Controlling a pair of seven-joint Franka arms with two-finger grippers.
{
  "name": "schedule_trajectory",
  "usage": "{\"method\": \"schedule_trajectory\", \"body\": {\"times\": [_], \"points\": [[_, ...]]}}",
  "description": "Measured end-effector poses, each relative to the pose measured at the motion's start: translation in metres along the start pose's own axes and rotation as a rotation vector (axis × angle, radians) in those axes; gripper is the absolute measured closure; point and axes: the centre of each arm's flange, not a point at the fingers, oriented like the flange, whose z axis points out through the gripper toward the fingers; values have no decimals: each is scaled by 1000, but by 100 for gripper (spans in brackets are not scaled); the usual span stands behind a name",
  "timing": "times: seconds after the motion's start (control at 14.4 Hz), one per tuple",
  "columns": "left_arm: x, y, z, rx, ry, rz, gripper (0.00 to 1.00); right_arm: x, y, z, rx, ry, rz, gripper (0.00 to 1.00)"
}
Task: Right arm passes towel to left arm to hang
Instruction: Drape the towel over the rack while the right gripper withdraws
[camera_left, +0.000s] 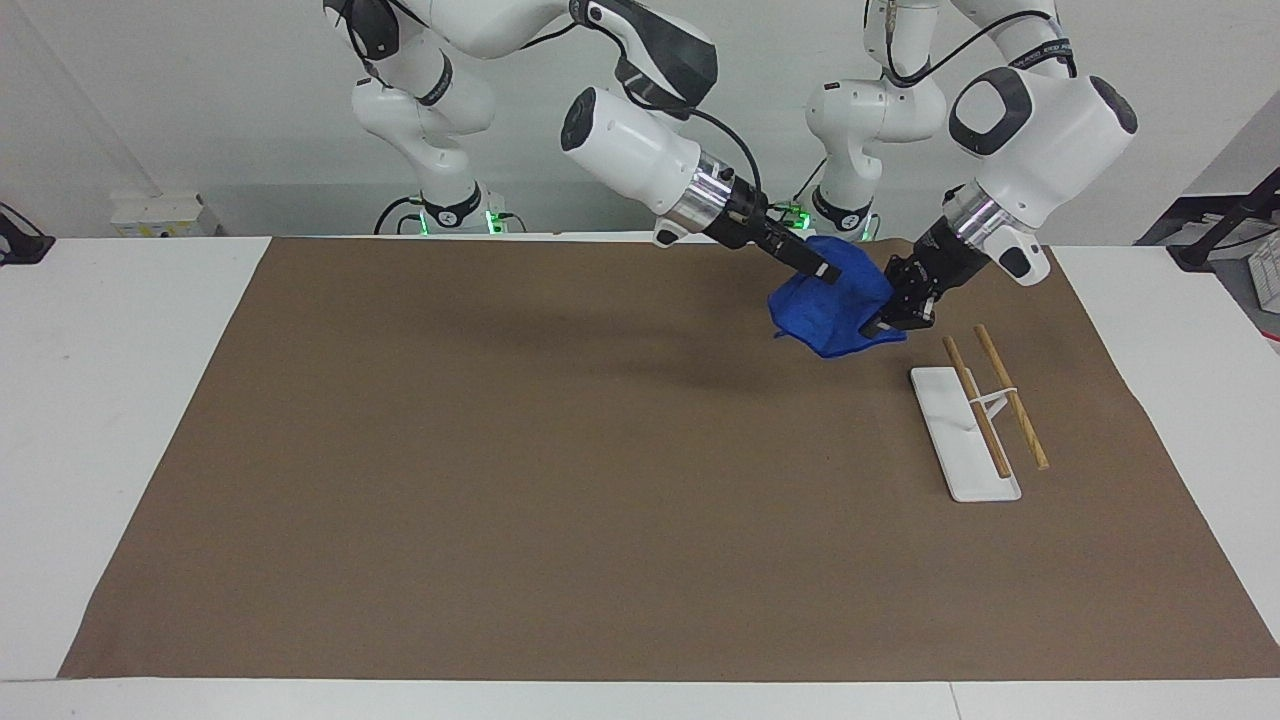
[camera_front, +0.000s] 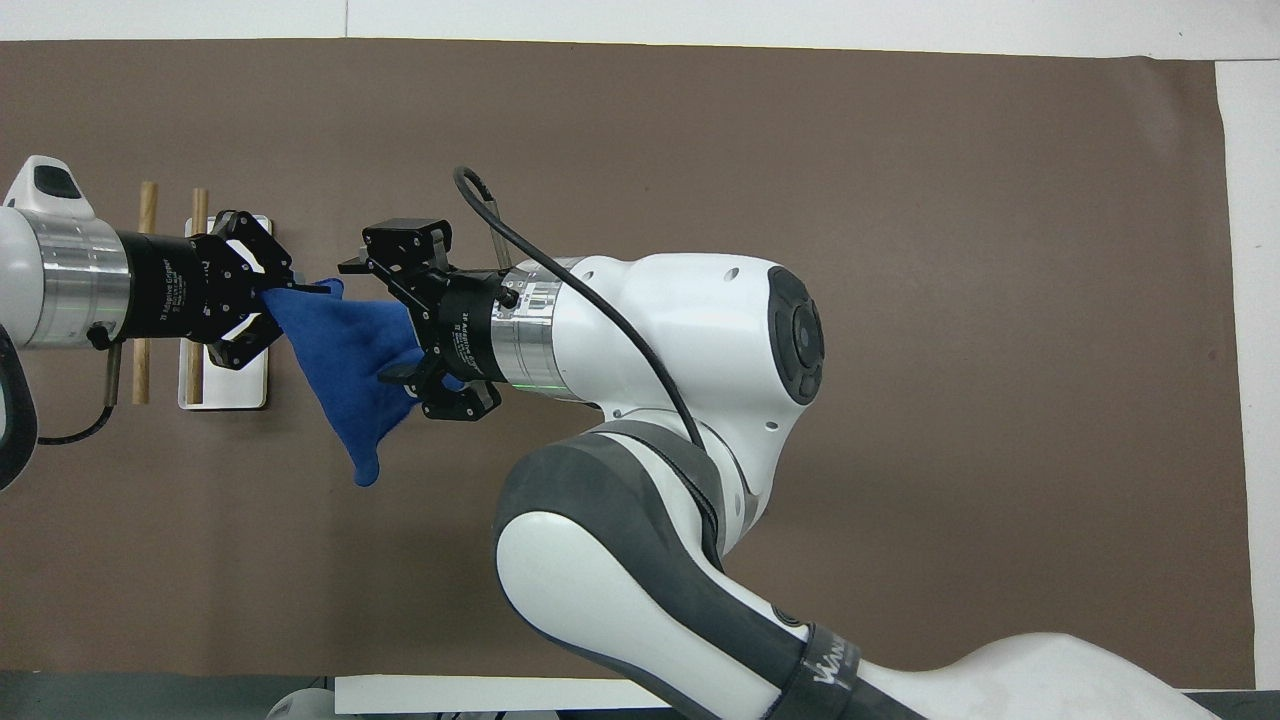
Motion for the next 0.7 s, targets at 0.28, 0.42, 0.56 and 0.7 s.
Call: {"method": "schedule_trajectory", "body": {"times": [0.28,0.42,0.56,0.7], "points": [[13,6,-5,-46,24,91,98,32,18,0,-69,104,-343,0],[29,5,-12,-57,35,117,98,70,24,-16,-106,178,-509,0],[50,4,-19,-72,47,80,98,115,33,-41,-171,243,-685,0],[66,4,-25,-95,60,-7,98,162,44,-74,-273,259,-828,0]]}}
